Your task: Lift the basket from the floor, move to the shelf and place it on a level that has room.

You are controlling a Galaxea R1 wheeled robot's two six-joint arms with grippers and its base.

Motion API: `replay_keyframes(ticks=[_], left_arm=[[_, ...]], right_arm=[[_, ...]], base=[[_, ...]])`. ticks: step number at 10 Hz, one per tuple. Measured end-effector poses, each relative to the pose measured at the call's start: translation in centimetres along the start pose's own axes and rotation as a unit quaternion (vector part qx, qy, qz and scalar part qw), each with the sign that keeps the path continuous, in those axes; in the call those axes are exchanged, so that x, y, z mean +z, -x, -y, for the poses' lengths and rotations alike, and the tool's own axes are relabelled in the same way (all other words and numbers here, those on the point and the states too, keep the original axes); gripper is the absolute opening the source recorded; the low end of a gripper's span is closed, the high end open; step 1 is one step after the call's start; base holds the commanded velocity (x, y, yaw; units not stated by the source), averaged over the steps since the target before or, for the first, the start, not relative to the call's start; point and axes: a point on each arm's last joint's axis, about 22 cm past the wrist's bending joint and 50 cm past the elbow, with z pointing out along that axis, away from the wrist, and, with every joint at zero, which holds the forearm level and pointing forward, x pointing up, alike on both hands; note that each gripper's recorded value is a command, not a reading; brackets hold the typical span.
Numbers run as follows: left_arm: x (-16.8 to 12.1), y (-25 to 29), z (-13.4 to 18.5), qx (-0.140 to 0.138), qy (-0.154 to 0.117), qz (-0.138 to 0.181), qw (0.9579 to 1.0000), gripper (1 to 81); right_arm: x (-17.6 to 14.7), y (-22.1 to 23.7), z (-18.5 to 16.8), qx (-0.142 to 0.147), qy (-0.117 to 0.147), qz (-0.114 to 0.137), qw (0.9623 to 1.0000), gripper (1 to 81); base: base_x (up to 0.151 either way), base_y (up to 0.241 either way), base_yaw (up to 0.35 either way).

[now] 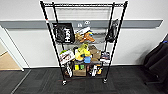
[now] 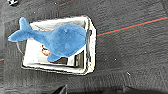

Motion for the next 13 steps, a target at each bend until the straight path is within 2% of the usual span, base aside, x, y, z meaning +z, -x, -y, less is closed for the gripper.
replay_keyframes(ticks=[3, 7, 11, 13], left_arm=[[4.0, 1.2, 1.0, -0.006, 0.001, 0.022, 0.9997, 81.1], [8.3, 1.4, 1.8, -0.01, 0.003, 0.035, 0.9993, 81.1], [10.8, -2.5, 1.4, -0.001, 0.01, 0.001, 1.0, 81.1], [12.2, -4.7, -0.2, 0.008, 0.019, -0.017, 0.9996, 81.1]], right_arm=[[3.4, 0.2, -1.2, 0.008, 0.004, 0.015, 0.9998, 81.1], [7.4, 0.7, -2.4, 0.02, 0.007, 0.038, 0.9991, 81.1], [10.4, -2.4, -2.1, 0.017, -0.003, 0.012, 0.9998, 81.1], [11.9, -3.5, -1.8, 0.015, -0.009, 0.004, 0.9998, 81.1]], base=[[0.0, 0.0, 0.0], [0.0, 0.0, 0.0], [0.0, 0.0, 0.0], [0.0, 0.0, 0.0]])
